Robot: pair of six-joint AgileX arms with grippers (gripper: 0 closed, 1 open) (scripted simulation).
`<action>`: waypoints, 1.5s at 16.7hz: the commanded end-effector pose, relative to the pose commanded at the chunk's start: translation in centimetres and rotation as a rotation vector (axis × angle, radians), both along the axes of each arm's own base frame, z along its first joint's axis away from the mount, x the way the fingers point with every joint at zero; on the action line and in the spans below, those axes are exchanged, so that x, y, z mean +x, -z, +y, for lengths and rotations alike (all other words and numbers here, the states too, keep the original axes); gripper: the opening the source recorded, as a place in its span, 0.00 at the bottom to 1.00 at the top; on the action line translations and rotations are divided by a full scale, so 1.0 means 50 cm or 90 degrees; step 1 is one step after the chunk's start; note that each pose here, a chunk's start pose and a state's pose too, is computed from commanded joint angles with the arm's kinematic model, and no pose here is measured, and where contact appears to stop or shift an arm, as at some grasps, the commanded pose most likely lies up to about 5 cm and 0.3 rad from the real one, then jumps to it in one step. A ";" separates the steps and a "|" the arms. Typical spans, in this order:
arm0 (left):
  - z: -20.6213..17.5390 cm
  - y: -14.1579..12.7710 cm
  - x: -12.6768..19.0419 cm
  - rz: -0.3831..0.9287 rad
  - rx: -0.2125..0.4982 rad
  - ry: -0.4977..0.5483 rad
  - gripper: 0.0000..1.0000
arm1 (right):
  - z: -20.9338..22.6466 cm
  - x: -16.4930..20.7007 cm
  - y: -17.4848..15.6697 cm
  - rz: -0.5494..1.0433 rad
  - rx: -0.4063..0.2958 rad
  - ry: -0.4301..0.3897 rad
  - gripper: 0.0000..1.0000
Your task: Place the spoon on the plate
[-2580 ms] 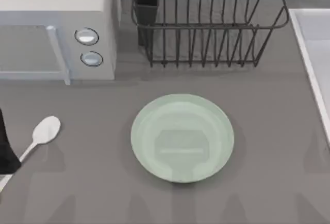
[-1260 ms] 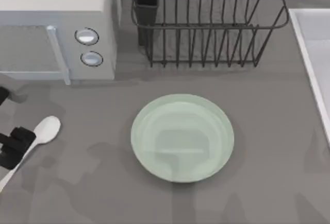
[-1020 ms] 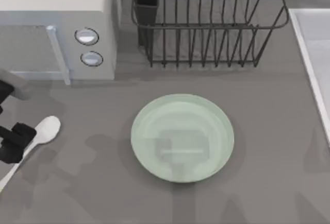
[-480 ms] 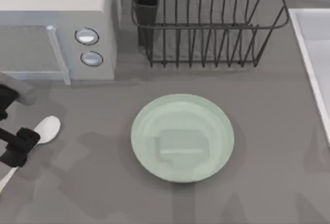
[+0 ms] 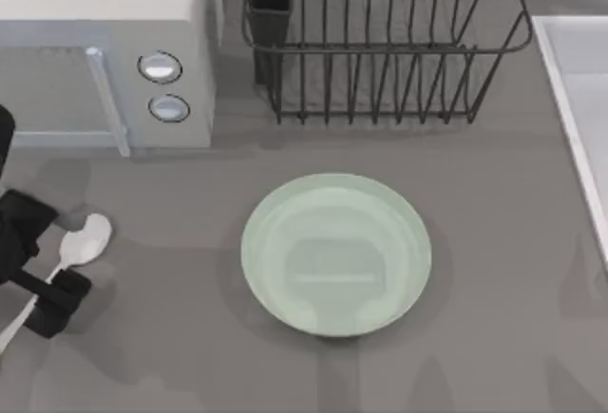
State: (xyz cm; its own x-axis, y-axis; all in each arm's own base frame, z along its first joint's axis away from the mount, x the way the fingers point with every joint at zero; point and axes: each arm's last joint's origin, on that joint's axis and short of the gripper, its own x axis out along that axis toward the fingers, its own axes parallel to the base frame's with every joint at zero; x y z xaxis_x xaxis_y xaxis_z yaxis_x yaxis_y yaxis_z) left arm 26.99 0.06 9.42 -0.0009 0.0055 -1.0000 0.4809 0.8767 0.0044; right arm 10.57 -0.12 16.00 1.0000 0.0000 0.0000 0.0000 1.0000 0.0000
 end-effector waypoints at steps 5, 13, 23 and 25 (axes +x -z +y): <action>0.000 0.004 -0.001 0.001 0.000 0.000 0.92 | 0.000 0.000 0.000 0.000 0.000 0.000 1.00; 0.000 0.004 -0.001 0.001 0.000 0.000 0.32 | 0.000 0.000 0.000 0.000 0.000 0.000 1.00; 0.000 0.004 -0.001 0.001 0.000 0.000 0.00 | 0.000 0.000 0.000 0.000 0.000 0.000 1.00; 0.000 0.004 -0.001 0.001 0.000 0.000 0.00 | 0.000 0.000 0.000 0.000 0.000 0.000 1.00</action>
